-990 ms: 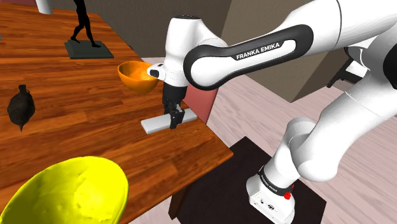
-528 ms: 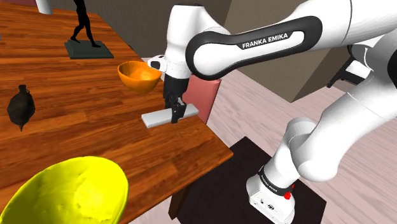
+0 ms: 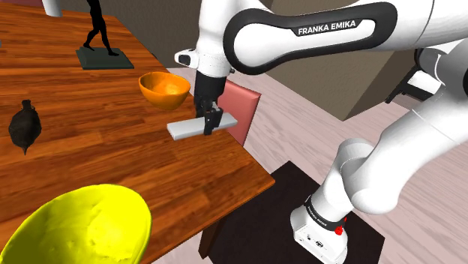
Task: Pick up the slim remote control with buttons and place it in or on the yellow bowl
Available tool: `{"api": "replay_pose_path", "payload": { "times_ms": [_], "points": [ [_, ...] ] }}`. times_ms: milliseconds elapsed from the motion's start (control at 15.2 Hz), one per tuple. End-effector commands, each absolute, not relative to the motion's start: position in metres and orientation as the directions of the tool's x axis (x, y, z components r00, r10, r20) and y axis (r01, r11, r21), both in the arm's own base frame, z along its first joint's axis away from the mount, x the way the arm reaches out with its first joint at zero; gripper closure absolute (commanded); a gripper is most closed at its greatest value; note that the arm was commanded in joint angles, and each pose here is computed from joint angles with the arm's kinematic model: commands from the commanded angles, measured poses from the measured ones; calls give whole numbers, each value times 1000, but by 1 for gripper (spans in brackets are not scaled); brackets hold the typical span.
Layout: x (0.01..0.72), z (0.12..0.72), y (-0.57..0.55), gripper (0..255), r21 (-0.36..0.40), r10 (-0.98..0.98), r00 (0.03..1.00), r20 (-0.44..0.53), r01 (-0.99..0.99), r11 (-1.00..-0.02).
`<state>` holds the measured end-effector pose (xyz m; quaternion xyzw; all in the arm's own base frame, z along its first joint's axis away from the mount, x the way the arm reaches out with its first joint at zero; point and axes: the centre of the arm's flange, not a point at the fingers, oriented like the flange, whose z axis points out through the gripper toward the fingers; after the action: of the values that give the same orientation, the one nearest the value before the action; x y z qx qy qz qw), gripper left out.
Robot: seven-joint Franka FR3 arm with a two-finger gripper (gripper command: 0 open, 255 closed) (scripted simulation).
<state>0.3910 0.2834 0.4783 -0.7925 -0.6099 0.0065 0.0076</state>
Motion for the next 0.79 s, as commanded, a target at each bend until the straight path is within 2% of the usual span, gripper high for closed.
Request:
{"api": "replay_pose_path", "payload": {
  "times_ms": [0,726],
  "points": [
    [391,490,284,255,-20,967,256,-1,966,-256],
    [391,548,284,255,-20,967,256,-1,966,-256]
  ]
}}
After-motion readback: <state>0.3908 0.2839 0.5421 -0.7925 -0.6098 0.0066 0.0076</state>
